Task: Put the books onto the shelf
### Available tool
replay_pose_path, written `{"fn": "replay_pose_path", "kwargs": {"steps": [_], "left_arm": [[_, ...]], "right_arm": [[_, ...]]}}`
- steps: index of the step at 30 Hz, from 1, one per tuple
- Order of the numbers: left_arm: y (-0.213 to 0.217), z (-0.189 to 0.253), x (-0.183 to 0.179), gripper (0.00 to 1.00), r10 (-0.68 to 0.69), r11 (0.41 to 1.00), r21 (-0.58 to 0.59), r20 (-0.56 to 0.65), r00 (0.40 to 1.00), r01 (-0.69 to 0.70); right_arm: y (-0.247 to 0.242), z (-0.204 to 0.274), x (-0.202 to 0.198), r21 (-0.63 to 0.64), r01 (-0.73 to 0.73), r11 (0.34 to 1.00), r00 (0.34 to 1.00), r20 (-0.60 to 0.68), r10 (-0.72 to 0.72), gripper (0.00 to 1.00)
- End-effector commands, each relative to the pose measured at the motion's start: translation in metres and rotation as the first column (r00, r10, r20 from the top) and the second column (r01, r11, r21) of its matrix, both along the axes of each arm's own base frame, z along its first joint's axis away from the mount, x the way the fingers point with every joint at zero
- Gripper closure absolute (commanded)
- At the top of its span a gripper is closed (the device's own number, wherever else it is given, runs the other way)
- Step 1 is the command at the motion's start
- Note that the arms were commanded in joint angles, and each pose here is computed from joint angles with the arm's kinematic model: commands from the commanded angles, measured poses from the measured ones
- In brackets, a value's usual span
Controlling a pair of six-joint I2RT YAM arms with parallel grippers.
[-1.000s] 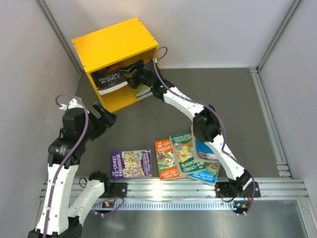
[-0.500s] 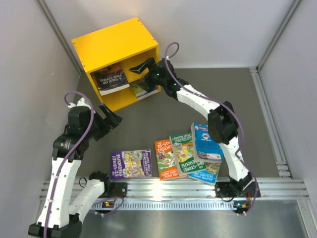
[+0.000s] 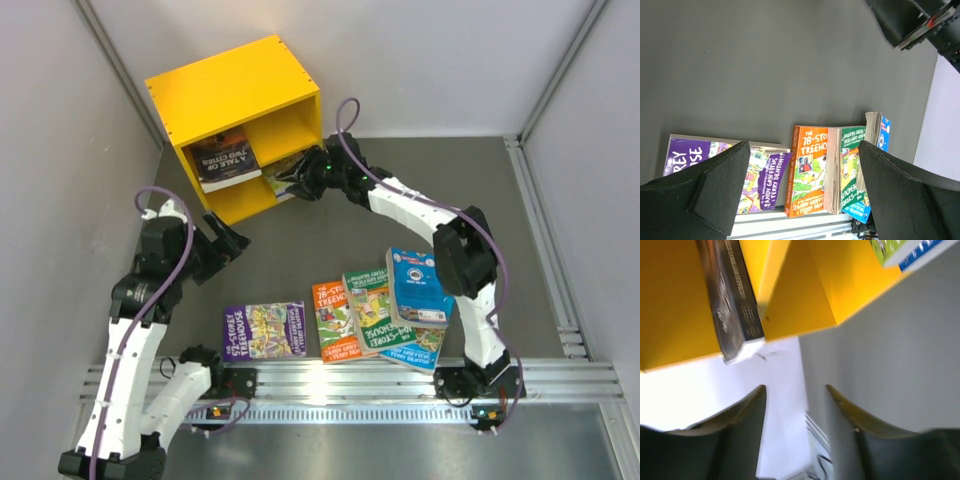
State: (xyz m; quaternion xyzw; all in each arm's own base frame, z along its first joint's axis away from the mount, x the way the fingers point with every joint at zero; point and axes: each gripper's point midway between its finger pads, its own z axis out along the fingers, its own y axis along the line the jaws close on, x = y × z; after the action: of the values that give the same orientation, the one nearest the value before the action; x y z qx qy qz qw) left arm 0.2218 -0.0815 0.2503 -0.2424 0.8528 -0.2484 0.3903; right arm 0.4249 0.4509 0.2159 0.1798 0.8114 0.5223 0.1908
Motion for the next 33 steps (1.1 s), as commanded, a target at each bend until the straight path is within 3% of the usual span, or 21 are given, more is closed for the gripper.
{"fn": "replay_pose_path", "kwargs": {"steps": [1,2,4,7,8,10,15,25,33], "left_arm": [[-0.002,0.000,-0.003,0.06,-0.023,1.000,0.001,0.020,1.000,0.023],[0.000,-0.007,-0.005,0.06,-0.015,1.000,0.009,-0.011,1.000,0.015],[0.012,-0.036,-0.019,0.06,0.068,0.997,0.042,-0.144,0.987,-0.063],[0.015,-0.074,-0.036,0.05,0.133,0.991,0.030,-0.286,0.949,-0.130],[0.009,-0.081,-0.039,0.05,0.131,0.990,-0.012,-0.321,0.938,-0.143],[0.003,-0.103,-0.046,0.04,0.123,0.987,-0.044,-0.386,0.914,-0.151],[0.000,-0.129,-0.061,0.04,0.142,0.980,-0.049,-0.499,0.855,-0.191],[0.001,-0.129,-0.063,0.05,0.172,0.971,-0.055,-0.513,0.841,-0.232],[0.007,-0.122,-0.074,0.06,0.207,0.963,-0.045,-0.505,0.838,-0.265]], "right_arm": [[-0.004,0.058,-0.034,0.016,-0.111,0.994,0.987,0.121,0.108,0.48],[-0.011,0.060,-0.047,-0.022,-0.156,0.988,0.978,0.138,0.158,0.30],[-0.019,0.055,-0.070,-0.081,-0.257,0.963,0.950,0.162,0.267,0.10],[-0.028,0.023,-0.112,-0.168,-0.437,0.884,0.884,0.104,0.457,0.00],[-0.036,0.008,-0.128,-0.209,-0.478,0.853,0.868,0.037,0.496,0.00],[-0.040,-0.009,-0.153,-0.308,-0.525,0.793,0.824,0.048,0.564,0.00],[-0.028,-0.049,-0.197,-0.349,-0.609,0.712,0.757,0.010,0.653,0.00],[0.005,-0.130,-0.234,-0.419,-0.730,0.539,0.609,-0.043,0.792,0.00],[-0.013,-0.178,-0.269,-0.472,-0.784,0.403,0.505,-0.109,0.856,0.00]]}}
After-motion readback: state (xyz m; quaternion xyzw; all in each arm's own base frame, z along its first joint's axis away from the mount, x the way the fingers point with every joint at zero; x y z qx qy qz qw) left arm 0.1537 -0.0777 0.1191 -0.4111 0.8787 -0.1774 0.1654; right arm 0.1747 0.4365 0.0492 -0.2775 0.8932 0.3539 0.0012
